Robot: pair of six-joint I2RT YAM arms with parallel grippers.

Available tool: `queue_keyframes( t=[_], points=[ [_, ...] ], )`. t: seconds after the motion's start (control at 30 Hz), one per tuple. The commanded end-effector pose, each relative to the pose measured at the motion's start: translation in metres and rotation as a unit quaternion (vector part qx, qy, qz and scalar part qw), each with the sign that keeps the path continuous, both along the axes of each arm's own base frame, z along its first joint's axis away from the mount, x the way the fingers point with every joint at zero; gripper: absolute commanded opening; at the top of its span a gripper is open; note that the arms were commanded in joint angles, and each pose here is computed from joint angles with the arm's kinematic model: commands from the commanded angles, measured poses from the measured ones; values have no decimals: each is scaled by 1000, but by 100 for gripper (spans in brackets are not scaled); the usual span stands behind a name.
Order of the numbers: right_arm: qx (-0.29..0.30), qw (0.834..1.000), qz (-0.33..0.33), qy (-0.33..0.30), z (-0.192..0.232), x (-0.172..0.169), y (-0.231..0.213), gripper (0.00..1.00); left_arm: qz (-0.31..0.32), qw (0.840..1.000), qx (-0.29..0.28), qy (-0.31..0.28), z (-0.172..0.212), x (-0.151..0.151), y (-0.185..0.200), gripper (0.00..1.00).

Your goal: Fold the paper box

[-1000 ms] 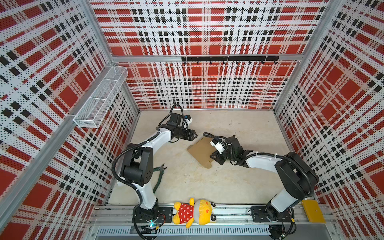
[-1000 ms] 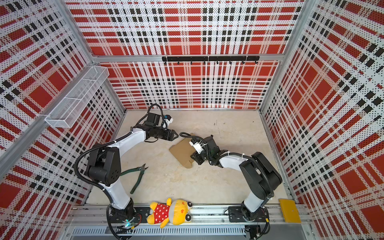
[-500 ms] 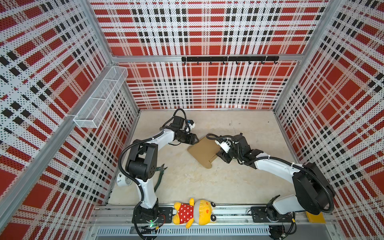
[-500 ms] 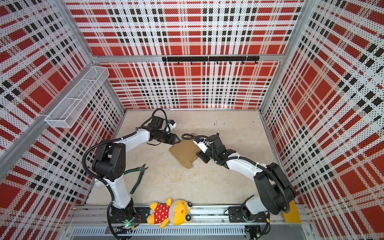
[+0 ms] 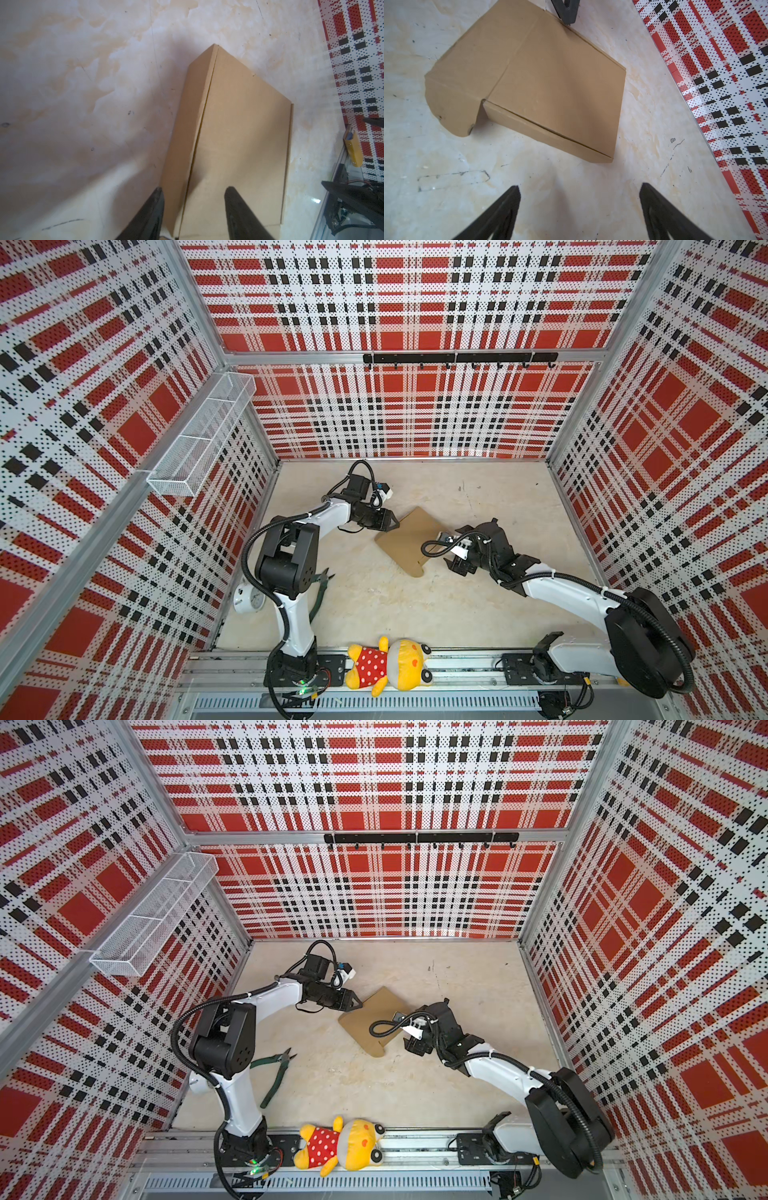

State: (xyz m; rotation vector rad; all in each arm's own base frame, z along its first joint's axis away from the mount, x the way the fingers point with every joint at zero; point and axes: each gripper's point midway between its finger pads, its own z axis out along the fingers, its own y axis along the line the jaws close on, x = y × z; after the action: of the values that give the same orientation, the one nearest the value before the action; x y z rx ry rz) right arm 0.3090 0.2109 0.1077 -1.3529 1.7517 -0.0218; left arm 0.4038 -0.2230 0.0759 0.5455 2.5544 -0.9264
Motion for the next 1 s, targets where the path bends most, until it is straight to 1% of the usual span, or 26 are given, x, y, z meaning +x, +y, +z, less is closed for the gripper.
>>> queue_keyframes(
  t=[0.0, 0.1, 0.23, 0.3, 0.43, 0.57, 0.73, 0.87, 0.97],
  points=[
    [-25, 996, 28, -86, 17, 17, 5, 94, -3, 1000, -30, 4, 2, 5, -4, 52],
    [-46, 993, 46, -101, 3, 21, 8, 96, -3, 1000, -27, 12, -4, 5, -6, 56],
    [-65, 988, 49, -130, -9, 31, 8, 96, -6, 999, -34, 11, -1, 9, -9, 57],
    [-69, 985, 56, -147, -10, 32, 10, 96, -4, 999, -29, 18, -8, 11, -8, 57],
    [-82, 985, 75, -134, -23, 29, 13, 96, -5, 999, -29, 29, -9, 14, -9, 56],
    [-97, 982, 84, -140, -33, 27, 11, 96, -5, 998, -49, 38, -12, 17, -9, 53],
    [-117, 979, 98, -134, -49, 22, 15, 96, -11, 998, -55, 42, -14, 16, -7, 50],
    [-129, 978, 92, -133, -60, 23, 13, 96, -4, 997, -56, 54, -21, 17, -3, 42],
    [-128, 978, 97, -131, -62, 21, 15, 96, -1, 997, -57, 50, -18, 19, 0, 37]
  ],
)
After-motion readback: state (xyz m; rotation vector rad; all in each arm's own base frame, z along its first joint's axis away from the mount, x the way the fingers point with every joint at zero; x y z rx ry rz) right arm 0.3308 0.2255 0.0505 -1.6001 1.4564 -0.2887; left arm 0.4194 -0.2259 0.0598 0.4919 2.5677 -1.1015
